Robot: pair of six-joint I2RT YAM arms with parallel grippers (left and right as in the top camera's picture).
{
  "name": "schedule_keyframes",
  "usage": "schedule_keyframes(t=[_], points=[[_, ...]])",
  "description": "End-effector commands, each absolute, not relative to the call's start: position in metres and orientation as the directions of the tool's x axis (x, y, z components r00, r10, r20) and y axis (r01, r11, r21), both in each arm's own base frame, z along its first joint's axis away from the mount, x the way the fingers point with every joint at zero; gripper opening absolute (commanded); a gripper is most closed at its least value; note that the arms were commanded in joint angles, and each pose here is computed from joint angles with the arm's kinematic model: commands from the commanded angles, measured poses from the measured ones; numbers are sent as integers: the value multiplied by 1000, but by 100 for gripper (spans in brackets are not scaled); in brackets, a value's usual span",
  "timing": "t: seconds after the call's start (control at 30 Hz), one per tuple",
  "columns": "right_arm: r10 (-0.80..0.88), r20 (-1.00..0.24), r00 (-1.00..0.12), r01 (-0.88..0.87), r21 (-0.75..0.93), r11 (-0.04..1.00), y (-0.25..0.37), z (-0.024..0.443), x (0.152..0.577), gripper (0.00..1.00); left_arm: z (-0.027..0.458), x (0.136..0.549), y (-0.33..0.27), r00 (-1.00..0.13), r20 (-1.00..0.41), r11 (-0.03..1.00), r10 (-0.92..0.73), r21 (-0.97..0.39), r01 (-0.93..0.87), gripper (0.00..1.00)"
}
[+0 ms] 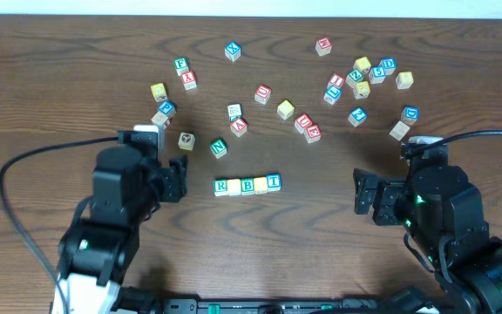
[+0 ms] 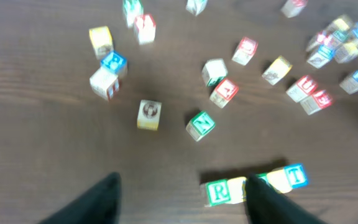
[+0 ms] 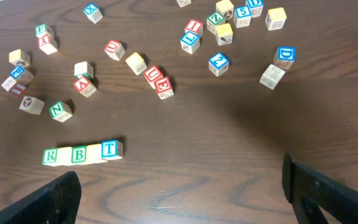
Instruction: Spell out ROBOT
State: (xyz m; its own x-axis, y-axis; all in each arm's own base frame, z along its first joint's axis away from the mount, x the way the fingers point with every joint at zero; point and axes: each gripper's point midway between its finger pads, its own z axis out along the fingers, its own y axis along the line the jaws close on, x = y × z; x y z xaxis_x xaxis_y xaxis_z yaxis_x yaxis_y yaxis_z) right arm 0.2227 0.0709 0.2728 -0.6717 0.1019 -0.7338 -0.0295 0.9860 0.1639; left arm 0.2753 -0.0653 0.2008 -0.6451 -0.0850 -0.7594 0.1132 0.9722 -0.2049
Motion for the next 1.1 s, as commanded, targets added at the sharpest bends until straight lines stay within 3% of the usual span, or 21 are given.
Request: schedule_keyframes(t=[0.0, 0.3, 0.4, 0.63, 1.07], points=[[94, -741, -665, -24, 146, 989, 67, 274, 223, 99, 233, 267, -62, -557, -824, 970, -104, -208, 127, 98], [94, -741, -665, -24, 146, 989, 67, 274, 223, 99, 263, 251, -62, -456, -883, 963, -108, -207, 173, 98], [94, -741, -665, -24, 146, 989, 67, 274, 223, 99, 273, 252, -59, -389, -921, 972, 6, -86, 218, 98], [94, -741, -665, -24, 146, 989, 67, 274, 223, 99, 281, 252, -58, -331, -937, 966, 111, 24, 256, 98], [94, -741, -665, -24, 146, 989, 67, 274, 223, 99, 343, 252, -55, -83, -994, 971, 68, 47, 234, 98]])
